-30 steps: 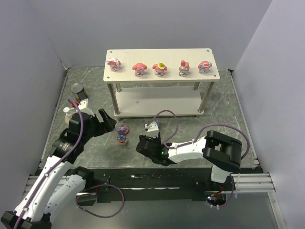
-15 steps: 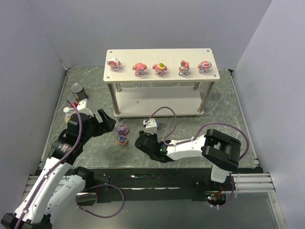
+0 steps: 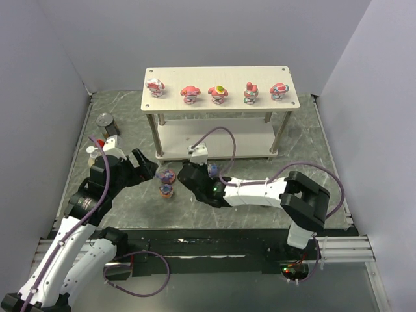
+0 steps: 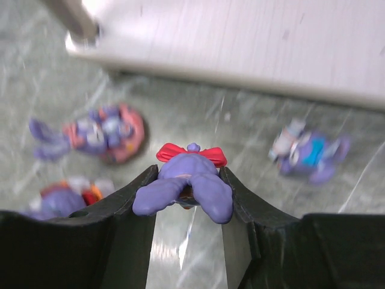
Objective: Place and organize the plastic toys onto the shelf
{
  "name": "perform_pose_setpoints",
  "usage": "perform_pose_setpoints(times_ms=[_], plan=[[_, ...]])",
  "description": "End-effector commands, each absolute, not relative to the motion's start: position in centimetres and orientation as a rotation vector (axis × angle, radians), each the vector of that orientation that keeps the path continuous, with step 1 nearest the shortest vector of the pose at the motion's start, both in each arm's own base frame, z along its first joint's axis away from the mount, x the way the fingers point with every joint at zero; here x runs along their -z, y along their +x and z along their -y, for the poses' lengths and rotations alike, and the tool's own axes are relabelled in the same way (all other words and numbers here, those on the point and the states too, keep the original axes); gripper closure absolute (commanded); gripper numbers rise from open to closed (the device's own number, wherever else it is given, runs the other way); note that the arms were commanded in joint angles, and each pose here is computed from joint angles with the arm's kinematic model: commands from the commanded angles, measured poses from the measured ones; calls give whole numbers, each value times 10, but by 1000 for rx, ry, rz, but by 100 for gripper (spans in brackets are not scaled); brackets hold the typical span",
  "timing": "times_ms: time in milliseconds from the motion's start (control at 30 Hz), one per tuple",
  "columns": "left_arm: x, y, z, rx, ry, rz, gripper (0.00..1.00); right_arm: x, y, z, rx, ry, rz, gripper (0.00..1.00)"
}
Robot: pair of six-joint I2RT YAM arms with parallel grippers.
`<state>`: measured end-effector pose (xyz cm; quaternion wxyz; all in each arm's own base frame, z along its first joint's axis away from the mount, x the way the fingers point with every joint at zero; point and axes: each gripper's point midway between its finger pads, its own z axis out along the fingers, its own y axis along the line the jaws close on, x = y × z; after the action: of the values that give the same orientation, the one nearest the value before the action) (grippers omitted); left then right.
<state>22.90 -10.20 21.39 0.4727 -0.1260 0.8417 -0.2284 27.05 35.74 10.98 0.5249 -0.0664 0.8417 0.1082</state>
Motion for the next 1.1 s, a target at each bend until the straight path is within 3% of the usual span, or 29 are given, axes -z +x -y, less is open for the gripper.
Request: perform_pose_setpoints(times_ms=[0,367,1067], plan=[[-225,232,103,582,-295,-2009,4,-148,309,-357,-215,-87,-1916,93],[-224,233,104,583,-292,-2013,4,-142,353,-357,-138,-23,-1907,92],[-221,234,105,581,-289,-2028,4,-110,383,-349,-44,34,-1860,90]])
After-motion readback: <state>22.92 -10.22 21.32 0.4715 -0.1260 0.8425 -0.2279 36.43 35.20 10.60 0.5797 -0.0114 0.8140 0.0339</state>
